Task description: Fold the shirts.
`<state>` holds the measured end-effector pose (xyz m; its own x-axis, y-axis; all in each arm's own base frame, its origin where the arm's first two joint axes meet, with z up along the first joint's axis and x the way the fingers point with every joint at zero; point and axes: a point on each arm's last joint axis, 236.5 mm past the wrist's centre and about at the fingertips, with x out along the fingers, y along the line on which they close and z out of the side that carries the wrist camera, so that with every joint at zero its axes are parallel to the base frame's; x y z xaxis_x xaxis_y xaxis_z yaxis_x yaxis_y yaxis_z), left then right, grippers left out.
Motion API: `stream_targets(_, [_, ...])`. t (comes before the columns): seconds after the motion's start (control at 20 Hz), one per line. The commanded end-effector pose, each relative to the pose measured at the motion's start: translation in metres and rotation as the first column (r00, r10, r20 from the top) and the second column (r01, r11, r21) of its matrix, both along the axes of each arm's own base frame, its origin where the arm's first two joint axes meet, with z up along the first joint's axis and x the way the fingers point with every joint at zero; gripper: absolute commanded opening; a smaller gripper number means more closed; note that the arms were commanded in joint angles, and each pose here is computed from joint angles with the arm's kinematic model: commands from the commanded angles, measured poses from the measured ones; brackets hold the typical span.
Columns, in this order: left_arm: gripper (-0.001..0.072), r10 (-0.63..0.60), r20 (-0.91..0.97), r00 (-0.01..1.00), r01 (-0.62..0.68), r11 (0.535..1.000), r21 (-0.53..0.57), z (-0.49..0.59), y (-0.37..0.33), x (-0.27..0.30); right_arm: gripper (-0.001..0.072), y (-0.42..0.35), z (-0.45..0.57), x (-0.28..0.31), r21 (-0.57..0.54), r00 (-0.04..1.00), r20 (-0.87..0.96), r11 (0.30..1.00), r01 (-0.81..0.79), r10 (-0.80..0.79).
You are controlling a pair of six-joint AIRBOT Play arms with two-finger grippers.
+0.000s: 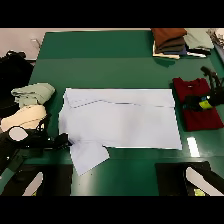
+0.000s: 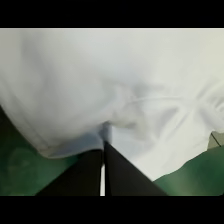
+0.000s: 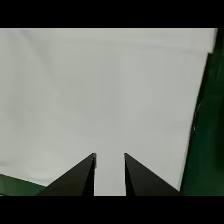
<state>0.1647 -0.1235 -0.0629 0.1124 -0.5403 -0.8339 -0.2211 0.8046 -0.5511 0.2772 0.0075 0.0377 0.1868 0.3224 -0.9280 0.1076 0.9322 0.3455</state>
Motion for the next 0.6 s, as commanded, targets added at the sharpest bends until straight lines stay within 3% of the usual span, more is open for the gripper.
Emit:
stream_targets(0.0, [0.0021,-0.069,0.045,0.997,0.069,0.998,-0.003,0.014,-0.003,0.004,0.0222,-0.040,-0.046,-0.060,-0.081,0.977,-0.191,0.994,0.078,-0.093])
stream_targets(0.1, [0.0022,-0.068,0.069,0.995,0.068,0.998,0.001,0.020,-0.002,0.010,0.0432,-0.051,-0.082,-0.105,-0.083,0.935,-0.304,0.982,0.167,-0.185])
stream_targets(0.15, [0.0022,-0.069,0.081,0.994,0.069,0.998,0.003,0.022,-0.002,0.013,0.0454,-0.049,-0.098,-0.125,-0.056,0.906,-0.359,0.975,0.216,-0.222])
stream_targets(0.3, [0.0022,-0.080,0.094,0.992,0.079,0.997,0.006,0.023,-0.002,0.015,0.0446,-0.027,-0.127,-0.150,0.062,0.858,-0.448,0.948,0.311,-0.252])
stream_targets(0.45, [0.0022,-0.083,0.094,0.992,0.082,0.997,0.008,0.023,-0.002,0.014,0.0436,-0.004,-0.141,-0.139,0.147,0.862,-0.447,0.931,0.335,-0.240])
stream_targets(0.55, [0.0022,-0.087,0.089,0.992,0.087,0.996,0.007,0.023,-0.002,0.013,0.0359,0.007,-0.143,-0.137,0.160,0.870,-0.456,0.944,0.287,-0.187])
